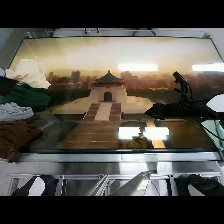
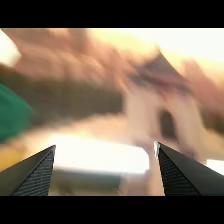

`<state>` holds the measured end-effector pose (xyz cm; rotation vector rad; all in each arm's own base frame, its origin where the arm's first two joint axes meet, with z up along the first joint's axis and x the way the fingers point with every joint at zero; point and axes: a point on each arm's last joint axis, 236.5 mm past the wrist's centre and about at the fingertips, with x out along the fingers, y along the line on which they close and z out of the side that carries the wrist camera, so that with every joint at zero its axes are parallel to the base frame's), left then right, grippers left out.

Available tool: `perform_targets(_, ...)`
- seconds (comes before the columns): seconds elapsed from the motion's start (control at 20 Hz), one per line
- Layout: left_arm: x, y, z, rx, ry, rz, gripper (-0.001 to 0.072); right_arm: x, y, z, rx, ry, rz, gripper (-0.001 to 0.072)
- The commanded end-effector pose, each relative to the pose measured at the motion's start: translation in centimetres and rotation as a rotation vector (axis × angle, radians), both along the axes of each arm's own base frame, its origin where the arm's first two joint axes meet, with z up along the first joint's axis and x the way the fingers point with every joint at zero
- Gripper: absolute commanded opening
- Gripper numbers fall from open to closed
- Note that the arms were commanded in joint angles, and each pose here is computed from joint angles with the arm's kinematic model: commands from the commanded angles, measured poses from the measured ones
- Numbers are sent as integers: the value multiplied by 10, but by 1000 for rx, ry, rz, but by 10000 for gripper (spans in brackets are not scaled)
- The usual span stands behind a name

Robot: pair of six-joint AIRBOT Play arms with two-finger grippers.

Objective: Fold the shirts.

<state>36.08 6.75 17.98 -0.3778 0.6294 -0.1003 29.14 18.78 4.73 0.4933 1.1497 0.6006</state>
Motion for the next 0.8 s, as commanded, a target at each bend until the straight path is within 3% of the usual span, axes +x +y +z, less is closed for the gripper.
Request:
perform_targets(0.0, 63, 106, 27, 191, -95, 147, 720, 0, 0, -2, -1, 5, 0, 26)
perform_targets(0.4, 211, 153, -155, 379, 218, -40, 720, 0, 0, -3, -1, 9, 0, 27)
perform_targets(0.65, 233, 156, -260, 543, 398, -101, 720, 0, 0, -3, -1, 9, 0, 27)
perform_targets(0.75, 233, 146, -291, 532, 435, -130, 720, 0, 0, -3, -1, 9, 0, 26)
